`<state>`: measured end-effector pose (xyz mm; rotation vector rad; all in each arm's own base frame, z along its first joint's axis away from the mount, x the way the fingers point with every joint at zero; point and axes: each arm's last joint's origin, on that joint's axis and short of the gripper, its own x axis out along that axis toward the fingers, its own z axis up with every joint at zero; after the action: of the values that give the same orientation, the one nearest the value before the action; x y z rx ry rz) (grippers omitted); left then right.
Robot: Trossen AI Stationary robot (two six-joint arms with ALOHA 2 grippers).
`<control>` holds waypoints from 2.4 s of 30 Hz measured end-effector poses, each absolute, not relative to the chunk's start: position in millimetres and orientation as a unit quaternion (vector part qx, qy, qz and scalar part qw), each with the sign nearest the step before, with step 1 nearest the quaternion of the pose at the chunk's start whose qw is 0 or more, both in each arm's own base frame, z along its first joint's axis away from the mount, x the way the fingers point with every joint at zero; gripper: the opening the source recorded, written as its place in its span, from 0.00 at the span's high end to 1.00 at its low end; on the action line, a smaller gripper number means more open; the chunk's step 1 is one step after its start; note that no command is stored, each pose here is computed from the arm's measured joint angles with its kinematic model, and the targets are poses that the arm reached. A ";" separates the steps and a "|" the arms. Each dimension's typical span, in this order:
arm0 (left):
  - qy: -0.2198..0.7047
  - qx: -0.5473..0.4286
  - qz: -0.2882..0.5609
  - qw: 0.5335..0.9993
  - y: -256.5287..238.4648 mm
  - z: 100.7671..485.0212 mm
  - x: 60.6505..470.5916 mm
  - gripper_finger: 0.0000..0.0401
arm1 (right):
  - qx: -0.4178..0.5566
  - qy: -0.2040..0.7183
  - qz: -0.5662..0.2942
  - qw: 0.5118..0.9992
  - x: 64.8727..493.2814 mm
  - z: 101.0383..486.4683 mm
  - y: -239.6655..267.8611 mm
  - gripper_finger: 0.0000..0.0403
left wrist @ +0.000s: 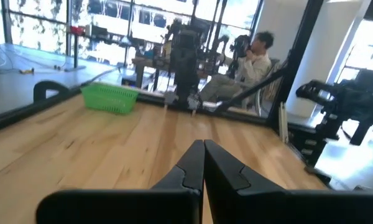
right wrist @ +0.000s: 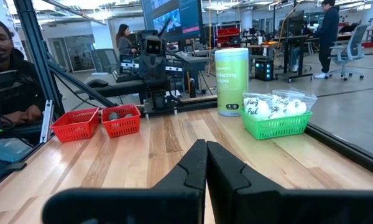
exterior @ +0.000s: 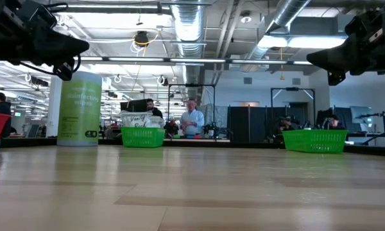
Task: Pick & Place Travel size toiletries
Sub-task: Return to Home Position
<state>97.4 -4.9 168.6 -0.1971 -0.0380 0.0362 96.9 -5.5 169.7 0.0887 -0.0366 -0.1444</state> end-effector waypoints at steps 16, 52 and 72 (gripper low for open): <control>0.029 -0.092 0.023 0.995 -5.3 160.9 104.3 1.00 | 0.044 -0.018 -0.072 0.996 96.9 169.6 -5.4 1.00; 0.069 -0.088 0.027 0.993 -5.7 154.0 109.4 0.99 | 0.044 -0.018 -0.072 0.996 96.9 169.6 -5.5 1.00; 0.064 -0.088 0.026 0.994 -5.7 155.0 109.5 0.99 | 0.044 -0.018 -0.072 0.996 96.9 169.6 -5.4 1.00</control>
<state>109.5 -5.7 155.0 -0.1772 0.1278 0.0529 96.9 -5.4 169.6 0.0886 -0.0362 -0.1440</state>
